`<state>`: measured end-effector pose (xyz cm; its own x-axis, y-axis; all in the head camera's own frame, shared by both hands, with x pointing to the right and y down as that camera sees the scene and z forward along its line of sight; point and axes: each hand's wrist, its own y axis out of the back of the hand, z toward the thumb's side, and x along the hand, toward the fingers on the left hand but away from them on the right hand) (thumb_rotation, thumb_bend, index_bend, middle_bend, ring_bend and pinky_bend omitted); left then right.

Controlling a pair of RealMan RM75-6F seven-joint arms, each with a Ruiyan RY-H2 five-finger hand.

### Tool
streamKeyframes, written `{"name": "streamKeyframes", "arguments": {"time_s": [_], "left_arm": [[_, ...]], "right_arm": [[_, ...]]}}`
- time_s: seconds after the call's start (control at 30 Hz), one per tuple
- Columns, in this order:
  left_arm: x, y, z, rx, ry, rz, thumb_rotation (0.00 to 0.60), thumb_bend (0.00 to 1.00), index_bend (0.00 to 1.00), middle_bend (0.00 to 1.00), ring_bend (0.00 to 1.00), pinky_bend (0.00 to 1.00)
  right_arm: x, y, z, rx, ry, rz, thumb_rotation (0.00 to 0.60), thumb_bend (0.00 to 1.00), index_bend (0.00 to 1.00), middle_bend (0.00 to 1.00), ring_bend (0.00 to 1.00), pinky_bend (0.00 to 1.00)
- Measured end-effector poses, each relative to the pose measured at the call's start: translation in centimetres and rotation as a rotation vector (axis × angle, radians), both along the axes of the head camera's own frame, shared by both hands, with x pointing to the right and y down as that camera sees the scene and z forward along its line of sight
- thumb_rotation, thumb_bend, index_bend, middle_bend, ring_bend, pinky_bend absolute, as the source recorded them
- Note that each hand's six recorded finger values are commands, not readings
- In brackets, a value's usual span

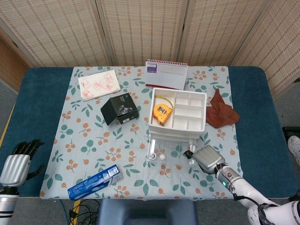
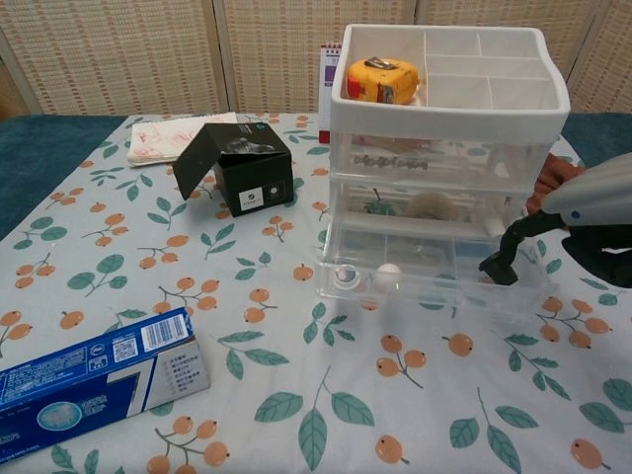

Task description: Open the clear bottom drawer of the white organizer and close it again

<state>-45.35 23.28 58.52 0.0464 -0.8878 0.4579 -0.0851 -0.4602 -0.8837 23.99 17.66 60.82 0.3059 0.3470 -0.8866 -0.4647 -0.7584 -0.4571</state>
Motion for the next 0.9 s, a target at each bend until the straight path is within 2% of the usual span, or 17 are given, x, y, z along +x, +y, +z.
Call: {"name": "streamKeyframes", "arguments": {"time_s": [0.53,0.9], "left_arm": [[-0.4,0.2,-0.1,0.0,-0.006,-0.011,0.6,0.24,0.22,0.19,0.21,0.15],[-0.4,0.1,-0.1,-0.001,-0.005,-0.013,0.6,0.24,0.22,0.19,0.21,0.15]], "right_arm": [[-2.9,-1.5,1.0,0.062,-0.062,-0.022,0.6,0.62,0.17,0.91,1.0,1.0],[-1.2,-2.0,-0.9,0.089,-0.033,-0.007,0.6,0.62,0.17,0.91,1.0,1.0]]}}
